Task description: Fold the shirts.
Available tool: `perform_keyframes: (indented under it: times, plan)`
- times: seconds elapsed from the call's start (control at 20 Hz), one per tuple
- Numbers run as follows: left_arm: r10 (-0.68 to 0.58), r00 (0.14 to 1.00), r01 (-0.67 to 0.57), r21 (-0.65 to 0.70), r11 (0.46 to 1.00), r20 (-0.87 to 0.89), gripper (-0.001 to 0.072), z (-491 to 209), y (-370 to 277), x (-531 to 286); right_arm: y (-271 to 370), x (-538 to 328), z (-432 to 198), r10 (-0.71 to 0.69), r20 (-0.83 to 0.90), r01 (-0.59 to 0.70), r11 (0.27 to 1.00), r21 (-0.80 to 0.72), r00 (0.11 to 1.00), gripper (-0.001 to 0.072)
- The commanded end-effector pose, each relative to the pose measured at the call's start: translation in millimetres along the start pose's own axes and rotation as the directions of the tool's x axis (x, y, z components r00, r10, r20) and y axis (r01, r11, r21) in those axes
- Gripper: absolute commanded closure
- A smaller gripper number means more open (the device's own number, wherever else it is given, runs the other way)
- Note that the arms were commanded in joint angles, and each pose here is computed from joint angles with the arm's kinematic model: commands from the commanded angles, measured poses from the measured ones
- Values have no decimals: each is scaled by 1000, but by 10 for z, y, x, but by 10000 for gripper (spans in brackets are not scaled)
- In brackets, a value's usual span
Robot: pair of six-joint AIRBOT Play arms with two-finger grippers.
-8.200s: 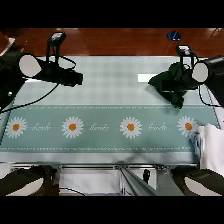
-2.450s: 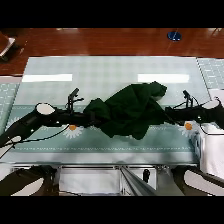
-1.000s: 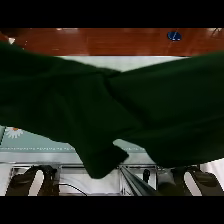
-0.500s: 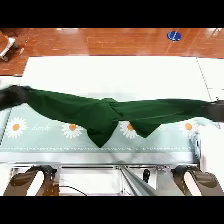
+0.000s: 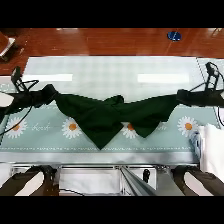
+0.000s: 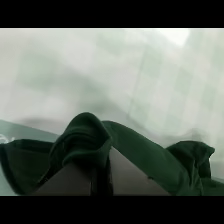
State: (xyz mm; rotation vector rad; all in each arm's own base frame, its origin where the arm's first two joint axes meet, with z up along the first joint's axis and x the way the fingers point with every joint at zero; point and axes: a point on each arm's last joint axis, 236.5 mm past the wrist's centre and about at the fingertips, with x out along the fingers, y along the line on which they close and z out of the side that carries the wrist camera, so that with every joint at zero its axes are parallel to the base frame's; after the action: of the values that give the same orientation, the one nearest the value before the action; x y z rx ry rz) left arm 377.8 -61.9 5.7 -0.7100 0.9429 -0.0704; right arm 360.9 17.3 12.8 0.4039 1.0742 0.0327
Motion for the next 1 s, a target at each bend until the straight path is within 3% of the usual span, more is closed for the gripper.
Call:
perform_keyframes:
  times: [0.0,0.05,0.1,0.15,0.2,0.3,0.5,0.7,0.85,0.95]
  plan:
    - [-18,1000,17,-41,999,-24,686,75,-2,259,-20,425,338,14,-20,-13,999,46,1000,685]
    - [-25,999,24,-35,999,-29,686,111,-44,257,8,491,430,27,-20,-26,997,67,999,685]
    - [-37,999,36,-26,999,-30,636,174,-108,226,38,526,519,40,-14,-39,995,92,999,637]
    - [-51,998,51,2,999,-30,371,247,-183,165,77,525,613,57,-5,-56,992,112,998,381]
    - [-56,998,57,34,998,-40,207,310,-233,87,100,470,696,68,3,-68,992,110,998,303]
    - [14,997,-3,147,989,-78,204,475,-124,-181,14,223,835,65,-2,-65,991,118,998,303]
    - [150,966,-129,112,985,-209,204,343,435,-716,-726,-322,689,-76,-32,80,985,155,997,304]
    - [37,871,-8,61,998,-491,204,-962,406,-564,-991,-219,-169,-84,-123,112,964,240,989,304]
    - [41,779,-15,47,999,-625,205,-1768,524,-441,-844,-64,-615,-12,-147,52,961,271,989,304]
    - [22,765,-21,9,1000,-643,204,-2010,558,-362,-745,-27,-739,33,-160,11,963,269,986,304]
